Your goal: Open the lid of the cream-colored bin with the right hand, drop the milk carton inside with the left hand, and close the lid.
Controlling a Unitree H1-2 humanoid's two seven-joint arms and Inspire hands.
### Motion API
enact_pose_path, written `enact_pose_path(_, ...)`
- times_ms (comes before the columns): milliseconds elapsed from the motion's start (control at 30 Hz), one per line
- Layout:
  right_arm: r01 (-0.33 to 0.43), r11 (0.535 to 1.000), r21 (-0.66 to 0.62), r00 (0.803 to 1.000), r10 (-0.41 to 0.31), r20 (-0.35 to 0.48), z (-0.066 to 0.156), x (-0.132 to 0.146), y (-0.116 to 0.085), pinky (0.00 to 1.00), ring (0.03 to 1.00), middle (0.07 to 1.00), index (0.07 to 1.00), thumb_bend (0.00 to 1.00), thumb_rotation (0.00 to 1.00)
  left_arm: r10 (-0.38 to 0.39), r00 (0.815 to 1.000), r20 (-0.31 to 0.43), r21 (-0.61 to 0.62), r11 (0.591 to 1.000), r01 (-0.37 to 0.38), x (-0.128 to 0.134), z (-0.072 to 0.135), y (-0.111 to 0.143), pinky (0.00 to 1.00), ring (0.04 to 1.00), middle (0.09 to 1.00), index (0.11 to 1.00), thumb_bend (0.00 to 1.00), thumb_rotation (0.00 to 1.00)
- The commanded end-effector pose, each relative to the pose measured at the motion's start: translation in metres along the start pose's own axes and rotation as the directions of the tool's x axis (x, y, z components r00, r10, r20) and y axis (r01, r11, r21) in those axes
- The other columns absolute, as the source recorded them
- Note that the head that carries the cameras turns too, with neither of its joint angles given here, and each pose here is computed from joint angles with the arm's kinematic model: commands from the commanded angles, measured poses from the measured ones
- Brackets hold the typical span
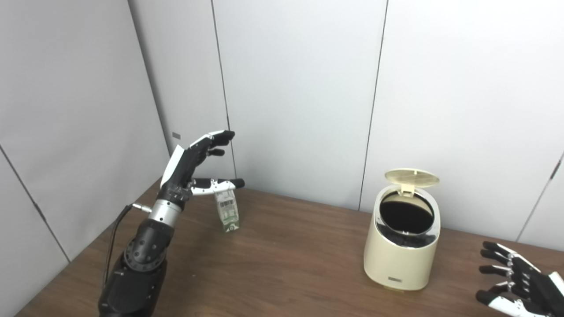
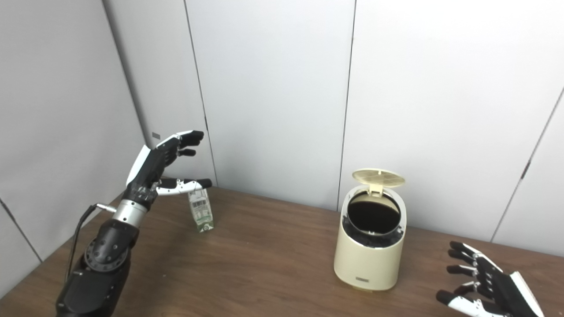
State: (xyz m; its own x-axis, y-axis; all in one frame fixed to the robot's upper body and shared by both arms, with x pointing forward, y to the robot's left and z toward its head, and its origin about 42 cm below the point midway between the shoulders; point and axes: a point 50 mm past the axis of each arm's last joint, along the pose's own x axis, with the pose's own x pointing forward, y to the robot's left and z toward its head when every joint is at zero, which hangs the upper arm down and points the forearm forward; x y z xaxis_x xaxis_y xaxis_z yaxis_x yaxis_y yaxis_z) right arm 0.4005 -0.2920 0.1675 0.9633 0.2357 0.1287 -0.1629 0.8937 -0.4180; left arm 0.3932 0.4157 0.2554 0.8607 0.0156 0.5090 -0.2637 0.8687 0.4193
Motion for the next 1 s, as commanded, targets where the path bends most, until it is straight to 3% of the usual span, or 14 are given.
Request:
enact_pose_path(0,0.022,0.999,-0.028,0.995,-0.019,0.098,0.022,0.013,-0.016,0.47,0.734,0.829,0.84,1.0,0.47,0.043,0.996,0.076,0.05,0.998,-0.047,0.021,0.013,0.023,0.89,0.909,0.893,0.875,0.79,0.09)
enact_pose_path(100,0.023,0.999,-0.028,0.995,-0.02,0.093,0.023,0.012,-0.017,0.46,0.729,0.826,0.84,1.0,0.47,0.044,0.999,0.023,0.022,0.999,-0.044,0.019,0.004,0.023,0.98,0.981,0.96,0.922,0.85,0.15)
enact_pose_path(333,0.024,1.0,-0.017,0.996,-0.023,0.081,0.024,0.009,-0.019,0.41,0.685,0.797,0.805,1.0,0.49,0.023,0.997,-0.067,-0.05,0.998,-0.027,0.014,-0.015,0.021,1.0,1.0,1.0,1.0,0.99,0.26)
enact_pose_path(967,0.028,0.999,-0.027,0.998,-0.027,0.053,0.023,-0.001,-0.024,0.4,0.651,0.787,0.796,1.0,0.5,0.032,0.976,-0.217,-0.094,0.994,-0.054,-0.01,-0.057,0.006,0.97,1.0,1.0,1.0,1.0,0.29)
